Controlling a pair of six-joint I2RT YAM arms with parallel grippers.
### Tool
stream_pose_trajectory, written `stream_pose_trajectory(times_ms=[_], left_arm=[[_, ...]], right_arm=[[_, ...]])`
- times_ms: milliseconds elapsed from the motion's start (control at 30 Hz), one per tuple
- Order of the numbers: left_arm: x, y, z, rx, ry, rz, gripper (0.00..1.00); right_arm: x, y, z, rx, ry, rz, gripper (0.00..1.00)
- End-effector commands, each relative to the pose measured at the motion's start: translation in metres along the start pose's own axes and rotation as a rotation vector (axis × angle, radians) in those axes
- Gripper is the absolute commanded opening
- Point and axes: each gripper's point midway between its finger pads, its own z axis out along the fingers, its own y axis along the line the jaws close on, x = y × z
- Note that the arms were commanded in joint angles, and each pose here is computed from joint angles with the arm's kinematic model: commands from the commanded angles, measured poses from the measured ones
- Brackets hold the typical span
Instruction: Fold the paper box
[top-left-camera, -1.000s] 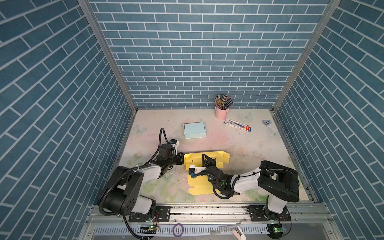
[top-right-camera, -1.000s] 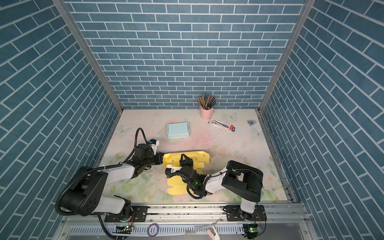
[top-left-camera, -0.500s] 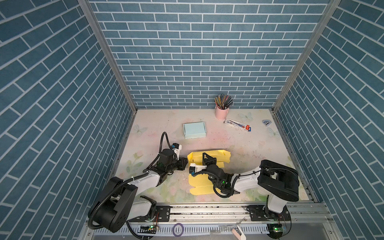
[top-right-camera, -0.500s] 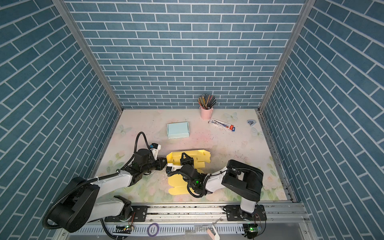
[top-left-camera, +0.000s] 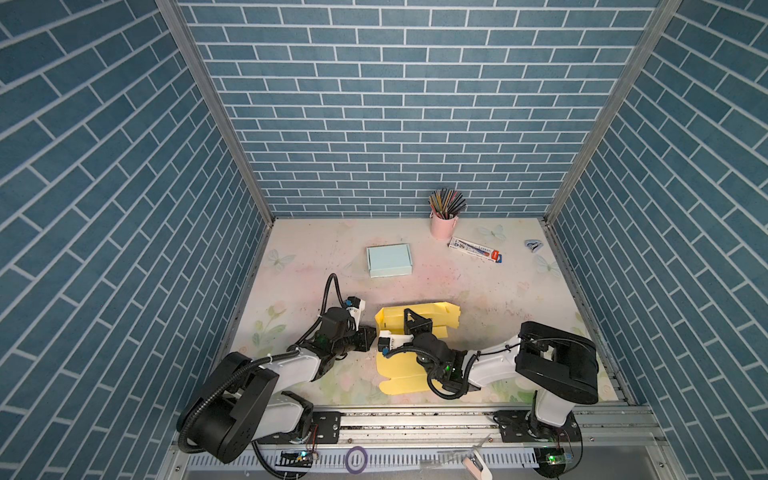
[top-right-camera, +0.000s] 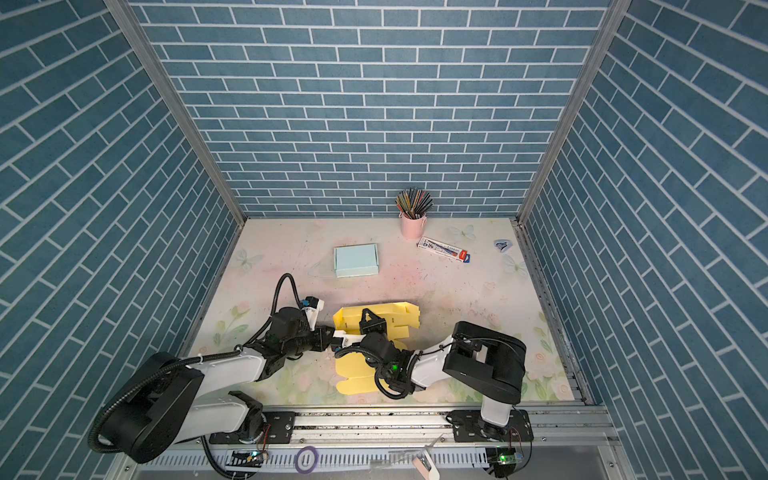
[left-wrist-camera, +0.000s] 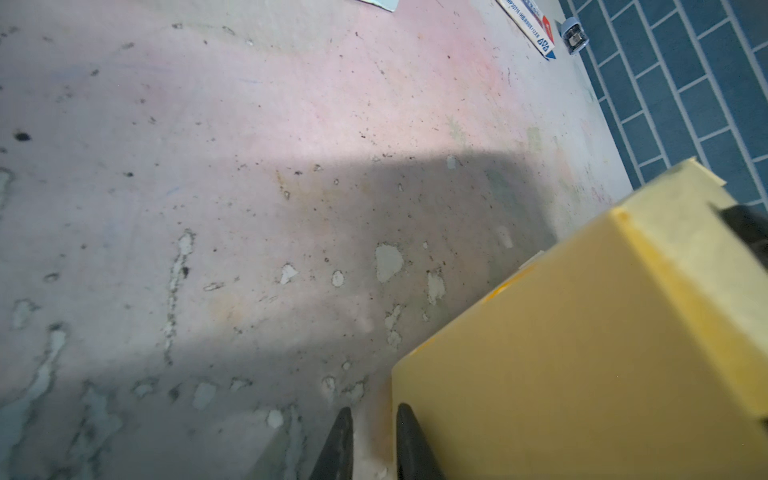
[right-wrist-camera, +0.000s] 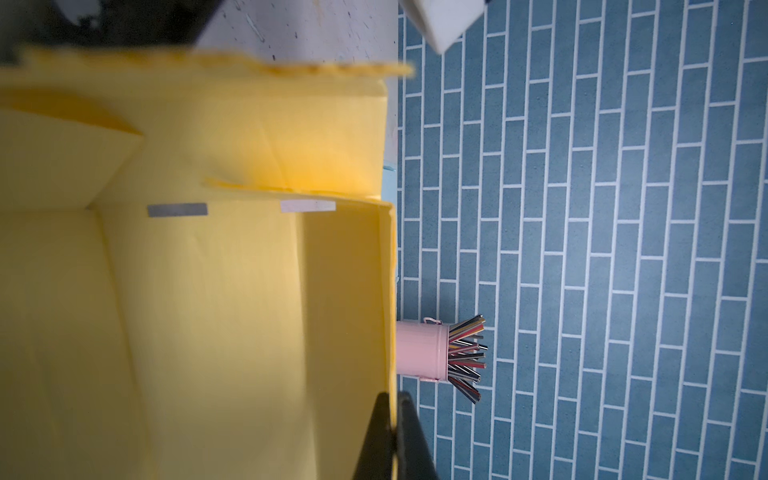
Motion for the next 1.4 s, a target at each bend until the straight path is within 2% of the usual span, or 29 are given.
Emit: stream_pose_trajectory(times_ms=[0, 133, 400, 867, 1367], left_arm=[[-0.004, -0.014, -0.006, 0.046, -0.047, 0.038, 0.31], [-0.003, -0.025, -0.012, 0.052, -0.070, 0.090, 0.39], [0.001, -0.036, -0.007, 0.081, -0.063, 0.129, 0.42], [0.014, -0.030, -0.007, 0.032, -0.093, 0.208, 0.50], [-0.006, -0.036, 0.015, 0.003, -0.143, 0.316, 0.52]], right_arm=[[0.001, -0.008, -0.008, 0.019, -0.013, 0.012, 0.00], [0.002, -0.012, -0.012, 0.019, -0.023, 0.039, 0.00], [-0.001, -0.018, -0.015, 0.026, -0.041, 0.057, 0.00], [0.001, -0.014, -0.016, 0.026, -0.033, 0.037, 0.00], [-0.005, -0.006, -0.026, -0.012, -0.049, 0.053, 0.00]])
